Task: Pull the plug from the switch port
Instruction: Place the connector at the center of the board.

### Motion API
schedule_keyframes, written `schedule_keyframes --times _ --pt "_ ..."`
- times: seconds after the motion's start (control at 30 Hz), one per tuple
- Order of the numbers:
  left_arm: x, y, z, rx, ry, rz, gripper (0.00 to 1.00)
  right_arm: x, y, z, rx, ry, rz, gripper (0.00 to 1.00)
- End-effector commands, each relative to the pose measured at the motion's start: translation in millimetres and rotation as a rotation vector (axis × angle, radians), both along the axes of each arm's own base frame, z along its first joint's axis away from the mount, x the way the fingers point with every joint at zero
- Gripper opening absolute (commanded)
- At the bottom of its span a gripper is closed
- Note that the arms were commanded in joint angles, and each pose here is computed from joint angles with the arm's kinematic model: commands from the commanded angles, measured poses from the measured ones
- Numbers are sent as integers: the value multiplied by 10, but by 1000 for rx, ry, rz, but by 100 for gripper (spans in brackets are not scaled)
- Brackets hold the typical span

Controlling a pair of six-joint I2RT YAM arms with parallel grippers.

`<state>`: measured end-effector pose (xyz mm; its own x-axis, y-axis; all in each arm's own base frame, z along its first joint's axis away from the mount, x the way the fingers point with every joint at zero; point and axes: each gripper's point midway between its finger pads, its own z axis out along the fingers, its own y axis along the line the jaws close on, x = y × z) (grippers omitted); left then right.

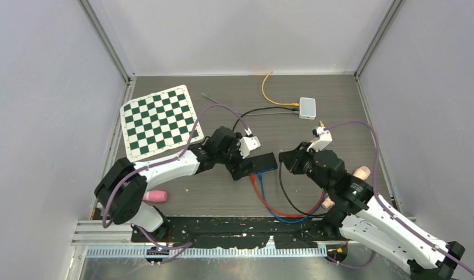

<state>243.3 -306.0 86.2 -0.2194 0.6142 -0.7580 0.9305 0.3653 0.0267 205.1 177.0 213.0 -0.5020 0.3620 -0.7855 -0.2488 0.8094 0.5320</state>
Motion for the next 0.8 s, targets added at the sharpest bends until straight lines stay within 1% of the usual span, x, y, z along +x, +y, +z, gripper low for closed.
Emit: schedule_keyframes --times 0.0,0.03,0.07,0.1,0.17,0.23,0.27,0.3,0.33,0.37,0.4,0.47,0.5,0.53,0.57,0.6,0.63,0.67,0.7,0.73,0.77 --pt "-36 -42 280 -103 -39 3 100 66 -301 399 -153 -70 -79 5" --pt "-50 -31 307 -112 -43 5 99 83 -343 595 -150 -97 -98 5" --pt "-63 -18 323 -119 -44 10 100 85 -384 567 -200 -79 -102 5" --pt "-77 -9 348 -128 -46 12 100 103 -443 742 -200 -101 -131 5" --pt "-97 12 395 -144 -55 17 99 117 -532 904 -242 -116 -157 5" --pt "-123 31 415 -156 -57 22 99 108 -637 1120 -254 -150 -185 5" --pt "-127 41 424 -161 -60 25 100 113 -695 1302 -243 -183 -211 5" --pt "-129 50 428 -165 -65 29 100 136 -718 1349 -281 -195 -213 5" --pt "-130 63 415 -166 -67 34 100 146 -769 1553 -274 -225 -237 5" --pt "-125 68 419 -168 -69 40 100 208 -740 1536 -344 -217 -224 5" --pt "-123 67 426 -170 -69 43 100 281 -696 1641 -391 -234 -211 5" --pt "-130 57 422 -174 -58 45 100 393 -603 1738 -451 -246 -181 5" --pt "-136 50 422 -176 -53 43 100 445 -600 1810 -455 -257 -187 5" --pt "-146 44 418 -176 -44 43 100 568 -553 1776 -486 -251 -175 5" --pt "-157 49 415 -175 -35 46 100 608 -475 1782 -479 -253 -131 5" --pt "-165 56 405 -174 -27 50 100 761 -516 1723 -502 -231 -144 5" --pt "-174 66 399 -174 -21 56 99 805 -410 1680 -481 -225 -77 5" --pt "-187 73 396 -176 -15 61 99 963 -472 1599 -496 -199 -83 5" --pt "-200 85 391 -180 -9 67 100 1015 -406 1546 -484 -187 -33 5" --pt "-209 96 394 -184 -6 74 100 1168 -453 1437 -505 -160 -42 5" --pt "-215 100 403 -189 -3 80 100 1216 -416 1346 -503 -143 -8 5"
